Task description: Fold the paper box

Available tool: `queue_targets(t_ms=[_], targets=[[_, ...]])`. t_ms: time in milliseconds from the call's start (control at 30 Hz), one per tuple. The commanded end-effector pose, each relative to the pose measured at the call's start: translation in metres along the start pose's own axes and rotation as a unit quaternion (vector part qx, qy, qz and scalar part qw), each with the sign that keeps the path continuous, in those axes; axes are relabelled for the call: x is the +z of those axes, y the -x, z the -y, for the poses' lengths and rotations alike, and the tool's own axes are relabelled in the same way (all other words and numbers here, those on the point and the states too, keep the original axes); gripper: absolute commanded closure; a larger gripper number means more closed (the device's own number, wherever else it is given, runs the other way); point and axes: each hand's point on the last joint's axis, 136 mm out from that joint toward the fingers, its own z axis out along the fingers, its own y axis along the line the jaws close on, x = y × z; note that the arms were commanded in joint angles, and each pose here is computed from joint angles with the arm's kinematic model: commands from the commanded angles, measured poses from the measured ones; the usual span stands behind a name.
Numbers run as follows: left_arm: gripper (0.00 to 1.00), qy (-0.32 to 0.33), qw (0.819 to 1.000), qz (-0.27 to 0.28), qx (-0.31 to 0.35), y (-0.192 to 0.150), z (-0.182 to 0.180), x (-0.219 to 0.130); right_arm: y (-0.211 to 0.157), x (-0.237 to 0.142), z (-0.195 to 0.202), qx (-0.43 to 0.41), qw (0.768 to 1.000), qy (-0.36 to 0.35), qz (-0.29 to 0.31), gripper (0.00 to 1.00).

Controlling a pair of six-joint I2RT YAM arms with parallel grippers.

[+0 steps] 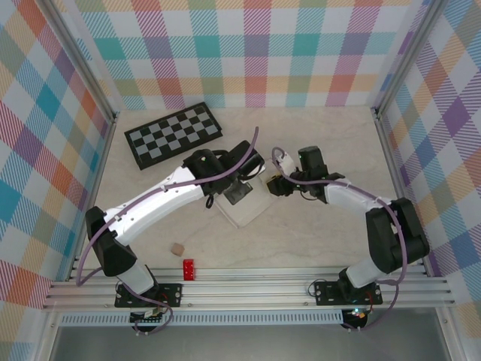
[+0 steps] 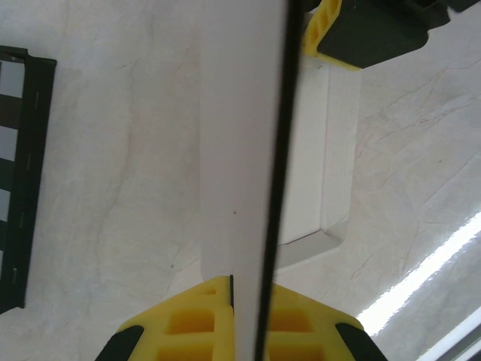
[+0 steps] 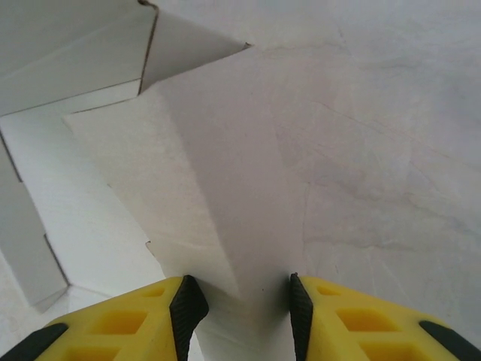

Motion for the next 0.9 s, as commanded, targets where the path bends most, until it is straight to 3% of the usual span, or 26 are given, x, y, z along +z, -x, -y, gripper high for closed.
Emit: queue_targets(t_ms=[0, 200, 333, 633, 767, 867], targets=[[1.00, -0.077, 0.996, 0.034, -0.033, 0.010, 0.033, -0.005, 0.014, -0.006, 0.023, 0.003, 0.994, -0.097, 0.050, 0.65], [1.00, -0.110, 0.991, 0.035, -0.062, 0.006, 0.044, -0.008, 0.011, -0.010, 0.015, -0.042, 0.985, -0.152, 0.077, 0.68], [1.00, -0.110, 0.991, 0.033, -0.068, 0.003, 0.043, -0.009, 0.008, -0.007, 0.002, -0.061, 0.987, -0.128, 0.076, 0.70], [1.00, -0.142, 0.984, 0.066, -0.090, 0.009, 0.036, -0.028, -0.003, -0.008, -0.047, -0.118, 0.992, -0.001, 0.050, 0.70], [1.00, -0.173, 0.974, 0.085, -0.119, 0.015, 0.033, -0.037, -0.006, -0.008, -0.049, -0.120, 0.992, -0.008, 0.045, 0.70], [1.00, -0.200, 0.966, 0.092, -0.132, 0.019, 0.038, -0.041, -0.005, -0.005, -0.044, -0.125, 0.990, -0.039, 0.043, 0.79]])
